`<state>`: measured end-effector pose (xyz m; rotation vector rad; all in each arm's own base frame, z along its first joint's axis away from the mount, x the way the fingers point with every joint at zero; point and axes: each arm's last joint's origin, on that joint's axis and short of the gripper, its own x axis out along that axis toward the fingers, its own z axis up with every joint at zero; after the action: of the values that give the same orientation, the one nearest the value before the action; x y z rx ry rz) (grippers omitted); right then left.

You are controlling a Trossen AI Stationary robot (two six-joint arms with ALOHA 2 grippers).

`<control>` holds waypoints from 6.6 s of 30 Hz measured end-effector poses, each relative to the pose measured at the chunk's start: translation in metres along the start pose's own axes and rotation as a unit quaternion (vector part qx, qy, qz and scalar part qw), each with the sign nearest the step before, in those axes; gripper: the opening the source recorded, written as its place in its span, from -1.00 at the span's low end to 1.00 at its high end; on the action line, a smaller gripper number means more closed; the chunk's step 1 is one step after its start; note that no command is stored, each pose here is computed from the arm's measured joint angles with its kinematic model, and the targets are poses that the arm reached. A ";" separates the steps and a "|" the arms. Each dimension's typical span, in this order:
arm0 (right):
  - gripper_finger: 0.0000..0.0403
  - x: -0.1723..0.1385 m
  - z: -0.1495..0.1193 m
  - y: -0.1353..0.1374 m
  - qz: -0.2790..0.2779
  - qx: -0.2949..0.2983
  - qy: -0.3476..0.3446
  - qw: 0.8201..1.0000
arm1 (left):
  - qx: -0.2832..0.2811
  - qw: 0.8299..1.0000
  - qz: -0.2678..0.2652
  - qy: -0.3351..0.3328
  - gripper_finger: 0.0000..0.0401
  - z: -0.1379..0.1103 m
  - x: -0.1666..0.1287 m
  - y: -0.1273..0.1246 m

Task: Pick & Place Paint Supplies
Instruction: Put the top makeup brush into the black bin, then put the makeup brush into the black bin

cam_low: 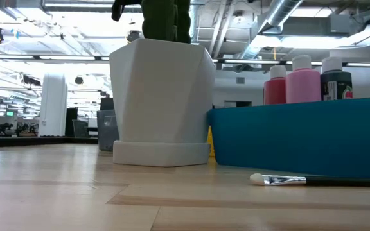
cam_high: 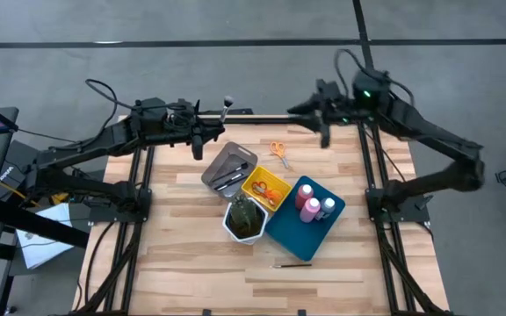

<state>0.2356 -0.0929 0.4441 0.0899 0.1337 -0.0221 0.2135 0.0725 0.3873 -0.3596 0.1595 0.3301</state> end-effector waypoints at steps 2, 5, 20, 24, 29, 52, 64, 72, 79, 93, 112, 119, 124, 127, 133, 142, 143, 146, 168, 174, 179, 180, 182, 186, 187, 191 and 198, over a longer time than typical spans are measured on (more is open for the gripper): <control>-0.48 -0.015 -0.016 0.006 0.002 0.011 -0.006 1.000 | -0.006 1.000 0.003 0.008 -0.83 -0.002 0.002 0.001; -0.48 -0.036 -0.041 0.013 -0.001 0.037 -0.010 0.999 | -0.010 1.000 0.006 0.016 -0.83 -0.004 0.005 0.001; -0.61 -0.092 -0.139 0.031 -0.045 0.145 -0.072 0.986 | -0.036 0.998 0.010 0.044 -0.83 -0.009 0.006 0.003; -0.65 -0.096 -0.160 0.031 -0.067 0.174 -0.085 0.979 | -0.038 0.998 0.010 0.044 -0.83 -0.009 0.006 0.003; -0.67 -0.108 -0.156 0.036 -0.056 0.172 -0.128 0.975 | -0.040 0.998 0.010 0.045 -0.83 -0.009 0.006 0.003; -0.67 -0.113 -0.155 0.037 -0.065 0.179 -0.140 0.972 | -0.071 0.971 0.013 0.227 -0.83 -0.058 0.065 0.016; -0.67 -0.113 -0.155 0.036 -0.070 0.189 -0.143 0.969 | -0.064 0.926 0.045 0.370 -0.82 -0.112 0.109 0.034; -0.67 -0.113 -0.155 0.036 -0.071 0.198 -0.144 0.967 | -0.044 0.891 0.056 0.449 -0.82 -0.141 0.123 0.044; -0.67 -0.113 -0.155 0.036 -0.073 0.199 -0.144 0.967 | -0.030 0.868 0.061 0.492 -0.82 -0.160 0.124 0.051; -0.67 -0.114 -0.156 0.034 -0.083 0.207 -0.145 0.964 | -0.039 0.882 0.091 0.461 -0.82 -0.191 0.111 0.063; -0.67 -0.115 -0.156 0.030 -0.103 0.207 -0.150 0.961 | -0.035 0.888 0.092 0.450 -0.79 -0.188 0.113 0.069; -0.67 -0.115 -0.156 0.030 -0.103 0.207 -0.150 0.961 | -0.035 0.888 0.092 0.450 -0.78 -0.188 0.113 0.069; -0.67 -0.115 -0.156 0.030 -0.102 0.207 -0.150 0.961 | -0.034 0.890 0.091 0.446 -0.76 -0.188 0.113 0.069; -0.67 -0.115 -0.156 0.030 -0.102 0.207 -0.150 0.961 | -0.034 0.891 0.091 0.444 -0.71 -0.187 0.114 0.069; -0.67 -0.115 -0.156 0.030 -0.102 0.207 -0.150 0.961 | -0.027 0.895 0.104 0.434 -0.59 -0.184 0.113 0.069; -0.67 -0.115 -0.156 0.030 -0.102 0.207 -0.150 0.961 | -0.005 0.914 0.127 0.386 -0.54 -0.165 0.102 0.064; -0.67 -0.115 -0.156 0.030 -0.103 0.207 -0.149 0.961 | -0.002 0.917 0.130 0.377 -0.54 -0.161 0.100 0.063; -0.67 -0.115 -0.156 0.030 -0.103 0.206 -0.149 0.962 | 0.007 0.927 0.142 0.347 -0.54 -0.149 0.092 0.060; -0.67 -0.115 -0.157 0.029 -0.114 0.222 -0.148 0.957 | 0.027 0.977 0.182 0.109 -0.54 -0.067 -0.002 0.034; -0.67 -0.117 -0.153 0.031 -0.095 0.234 -0.144 0.957 | -0.020 0.985 0.161 0.052 -0.54 -0.055 -0.030 0.026; -0.67 -0.121 -0.142 0.037 -0.039 0.223 -0.142 0.964 | -0.057 0.991 0.121 0.023 -0.54 -0.052 -0.048 0.014; -0.67 -0.122 -0.140 0.038 -0.031 0.221 -0.142 0.964 | -0.061 0.992 0.110 0.021 -0.54 -0.052 -0.051 0.011; -0.67 -0.125 -0.135 0.040 -0.015 0.221 -0.145 0.964 | -0.066 0.994 0.090 0.019 -0.54 -0.052 -0.056 0.004; -0.67 -0.130 -0.123 0.046 0.021 0.227 -0.152 0.962 | -0.064 0.996 0.052 0.027 -0.54 -0.055 -0.062 -0.007; -0.67 -0.131 -0.120 0.048 0.031 0.225 -0.153 0.962 | -0.061 0.997 0.042 0.031 -0.54 -0.057 -0.064 -0.010; -0.67 -0.136 -0.109 0.059 0.073 0.232 -0.158 0.957 | -0.046 0.997 0.017 0.067 -0.53 -0.065 -0.070 -0.018; -0.67 -0.112 -0.092 0.079 0.114 0.277 -0.127 0.946 | -0.024 0.991 -0.037 0.126 -0.53 -0.079 -0.087 -0.032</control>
<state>0.1150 -0.0043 0.3753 0.6637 -0.1459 0.1607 0.1357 -0.0100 0.3425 -0.4539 0.3850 0.2151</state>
